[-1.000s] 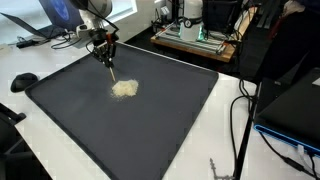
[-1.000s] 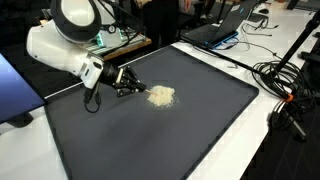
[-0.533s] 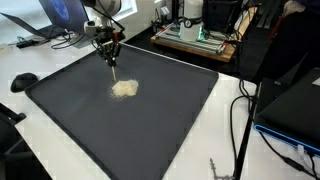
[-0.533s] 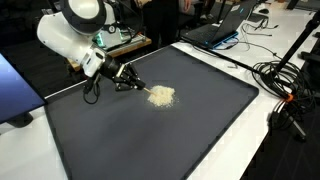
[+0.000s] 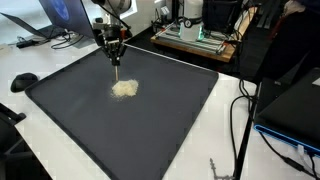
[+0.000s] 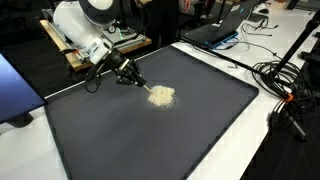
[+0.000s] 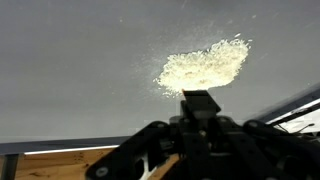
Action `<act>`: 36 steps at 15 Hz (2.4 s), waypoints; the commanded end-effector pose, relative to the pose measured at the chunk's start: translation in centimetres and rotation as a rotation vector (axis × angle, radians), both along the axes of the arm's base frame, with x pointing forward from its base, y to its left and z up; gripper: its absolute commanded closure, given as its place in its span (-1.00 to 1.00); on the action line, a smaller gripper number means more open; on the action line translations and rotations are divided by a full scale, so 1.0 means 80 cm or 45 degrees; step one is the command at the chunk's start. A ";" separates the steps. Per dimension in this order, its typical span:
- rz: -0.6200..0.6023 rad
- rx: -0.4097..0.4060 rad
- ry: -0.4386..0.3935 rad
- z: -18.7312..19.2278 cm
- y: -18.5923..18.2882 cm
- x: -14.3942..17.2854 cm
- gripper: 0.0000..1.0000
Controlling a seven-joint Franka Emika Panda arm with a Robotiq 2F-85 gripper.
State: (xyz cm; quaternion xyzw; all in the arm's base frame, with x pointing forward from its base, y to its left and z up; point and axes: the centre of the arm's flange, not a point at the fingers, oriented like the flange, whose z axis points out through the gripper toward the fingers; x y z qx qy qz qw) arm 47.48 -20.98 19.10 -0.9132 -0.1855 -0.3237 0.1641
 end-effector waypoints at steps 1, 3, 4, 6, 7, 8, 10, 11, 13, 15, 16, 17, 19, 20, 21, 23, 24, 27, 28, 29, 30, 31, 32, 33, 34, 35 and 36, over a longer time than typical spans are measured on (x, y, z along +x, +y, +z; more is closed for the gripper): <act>-0.021 -0.066 -0.037 0.024 0.030 -0.025 0.94; -0.018 -0.090 -0.046 0.034 0.041 -0.028 0.94; -0.012 -0.103 -0.041 0.040 0.047 -0.030 0.94; 0.011 -0.134 -0.023 0.053 0.058 -0.031 0.94; 0.020 -0.149 -0.014 0.059 0.063 -0.032 0.94; 0.031 -0.167 0.001 0.067 0.070 -0.031 0.94; 0.033 -0.207 0.010 0.081 0.081 -0.030 0.94; 0.034 -0.226 0.028 0.088 0.087 -0.029 0.94; 0.023 -0.277 0.056 0.103 0.099 -0.024 0.94; 0.010 -0.338 0.093 0.117 0.112 -0.019 0.94; 0.007 -0.363 0.105 0.124 0.118 -0.017 0.94; 0.002 -0.392 0.128 0.130 0.126 -0.014 0.94; 0.003 -0.439 0.168 0.138 0.140 -0.008 0.94; 0.002 -0.459 0.188 0.142 0.146 -0.004 0.94; 0.005 -0.479 0.213 0.146 0.152 0.000 0.94; 0.006 -0.507 0.254 0.151 0.161 0.005 0.94; 0.006 -0.521 0.268 0.154 0.165 0.007 0.94; 0.006 -0.576 0.307 0.164 0.177 0.015 0.94; 0.004 -0.599 0.324 0.167 0.180 0.018 0.94; 0.006 -0.615 0.340 0.170 0.183 0.019 0.94; 0.017 -0.635 0.362 0.174 0.187 0.020 0.94; 0.035 -0.652 0.382 0.178 0.192 0.020 0.94; 0.049 -0.668 0.403 0.183 0.196 0.021 0.94; 0.054 -0.683 0.422 0.190 0.201 0.022 0.94; 0.073 -0.692 0.445 0.197 0.207 0.023 0.94; 0.082 -0.697 0.465 0.204 0.213 0.025 0.94; 0.097 -0.701 0.493 0.210 0.218 0.026 0.94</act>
